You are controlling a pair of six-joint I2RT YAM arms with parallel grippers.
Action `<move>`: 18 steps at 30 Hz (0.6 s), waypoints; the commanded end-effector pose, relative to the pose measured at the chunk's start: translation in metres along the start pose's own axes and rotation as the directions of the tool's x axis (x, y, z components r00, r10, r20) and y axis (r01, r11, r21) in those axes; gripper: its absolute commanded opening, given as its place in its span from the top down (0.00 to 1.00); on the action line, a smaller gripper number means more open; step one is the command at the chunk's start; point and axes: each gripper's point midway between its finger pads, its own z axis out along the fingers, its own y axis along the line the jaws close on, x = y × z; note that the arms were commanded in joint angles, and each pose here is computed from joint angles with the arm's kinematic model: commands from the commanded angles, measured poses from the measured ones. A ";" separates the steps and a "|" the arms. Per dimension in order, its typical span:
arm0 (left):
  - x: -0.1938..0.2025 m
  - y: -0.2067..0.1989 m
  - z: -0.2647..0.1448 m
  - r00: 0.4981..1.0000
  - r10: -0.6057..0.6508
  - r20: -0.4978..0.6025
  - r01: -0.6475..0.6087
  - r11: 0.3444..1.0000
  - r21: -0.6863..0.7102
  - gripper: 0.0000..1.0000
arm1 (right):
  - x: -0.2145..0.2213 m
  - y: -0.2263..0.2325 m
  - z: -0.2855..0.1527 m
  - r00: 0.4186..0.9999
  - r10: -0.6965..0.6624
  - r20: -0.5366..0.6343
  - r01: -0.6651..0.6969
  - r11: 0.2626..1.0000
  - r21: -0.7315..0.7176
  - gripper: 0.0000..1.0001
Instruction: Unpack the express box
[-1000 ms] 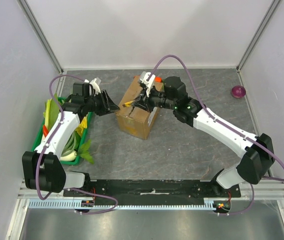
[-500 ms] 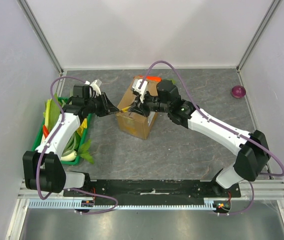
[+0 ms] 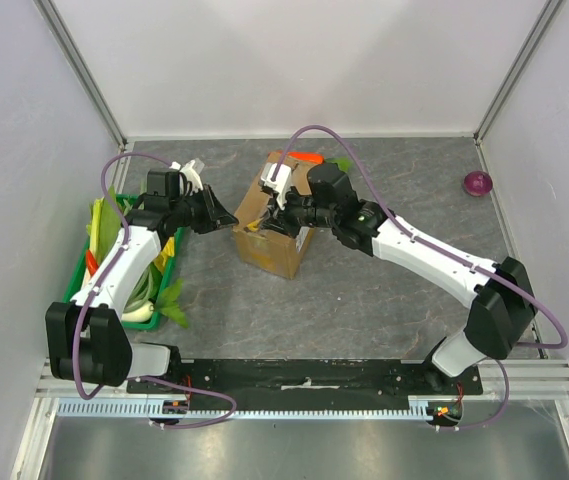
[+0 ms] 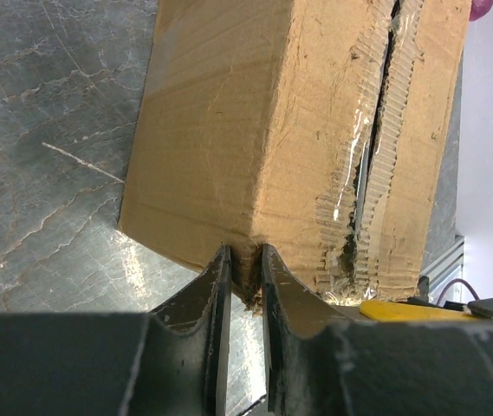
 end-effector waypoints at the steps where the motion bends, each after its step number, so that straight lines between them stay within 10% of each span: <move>1: 0.002 0.007 -0.002 0.999 0.052 0.005 -0.052 0.998 -0.019 0.78 | -0.009 -0.002 0.002 1.000 -0.011 -0.006 0.011 1.000 0.010 1.00; 7: -0.001 0.007 -0.002 0.999 0.037 0.012 -0.037 0.999 -0.027 0.98 | -0.001 0.002 0.001 0.998 0.040 -0.056 -0.040 0.999 0.008 1.00; 18: 0.001 0.007 -0.001 1.000 0.014 0.001 -0.014 1.000 -0.027 0.98 | 0.029 0.006 -0.009 0.986 0.068 -0.152 -0.059 0.996 0.063 1.00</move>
